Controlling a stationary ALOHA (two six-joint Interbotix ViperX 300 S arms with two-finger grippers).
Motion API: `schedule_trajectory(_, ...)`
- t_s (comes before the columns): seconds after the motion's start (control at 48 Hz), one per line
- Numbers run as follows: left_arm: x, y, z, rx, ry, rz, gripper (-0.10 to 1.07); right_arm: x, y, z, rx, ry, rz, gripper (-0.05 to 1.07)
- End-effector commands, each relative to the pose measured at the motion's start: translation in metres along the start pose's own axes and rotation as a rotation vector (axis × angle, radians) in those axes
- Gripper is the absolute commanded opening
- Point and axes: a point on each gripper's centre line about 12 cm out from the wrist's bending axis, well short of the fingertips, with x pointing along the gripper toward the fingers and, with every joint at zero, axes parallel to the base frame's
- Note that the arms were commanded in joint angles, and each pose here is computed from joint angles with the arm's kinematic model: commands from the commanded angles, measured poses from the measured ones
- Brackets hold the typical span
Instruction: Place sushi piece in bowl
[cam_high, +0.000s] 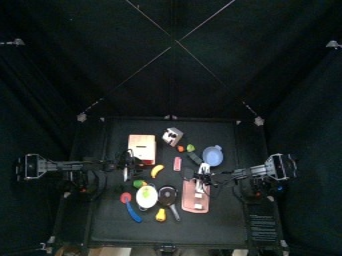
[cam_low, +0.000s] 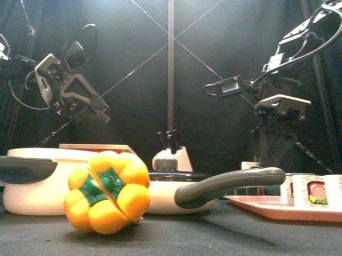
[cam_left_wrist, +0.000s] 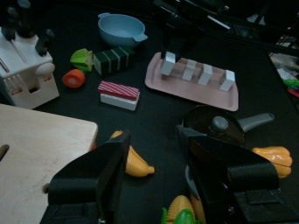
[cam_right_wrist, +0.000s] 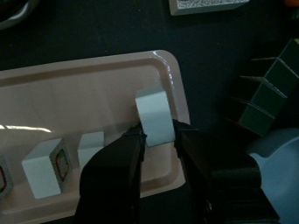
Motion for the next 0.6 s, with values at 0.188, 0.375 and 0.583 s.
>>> schedule_trajectory(0.188,0.001,0.0,0.006,0.002,-0.017,0.0,0.84,-0.05,-0.034,0.024,0.157,-0.188,0.016,0.61)
schedule_trajectory(0.375,0.001,0.001,0.005,0.0,-0.014,0.001,0.84,-0.069,-0.073,0.01,0.361,-0.226,-0.031,0.61)
schedule_trajectory(0.583,0.001,0.0,0.005,0.0,-0.015,0.001,0.84,-0.065,-0.097,-0.021,0.497,-0.183,-0.083,0.62)
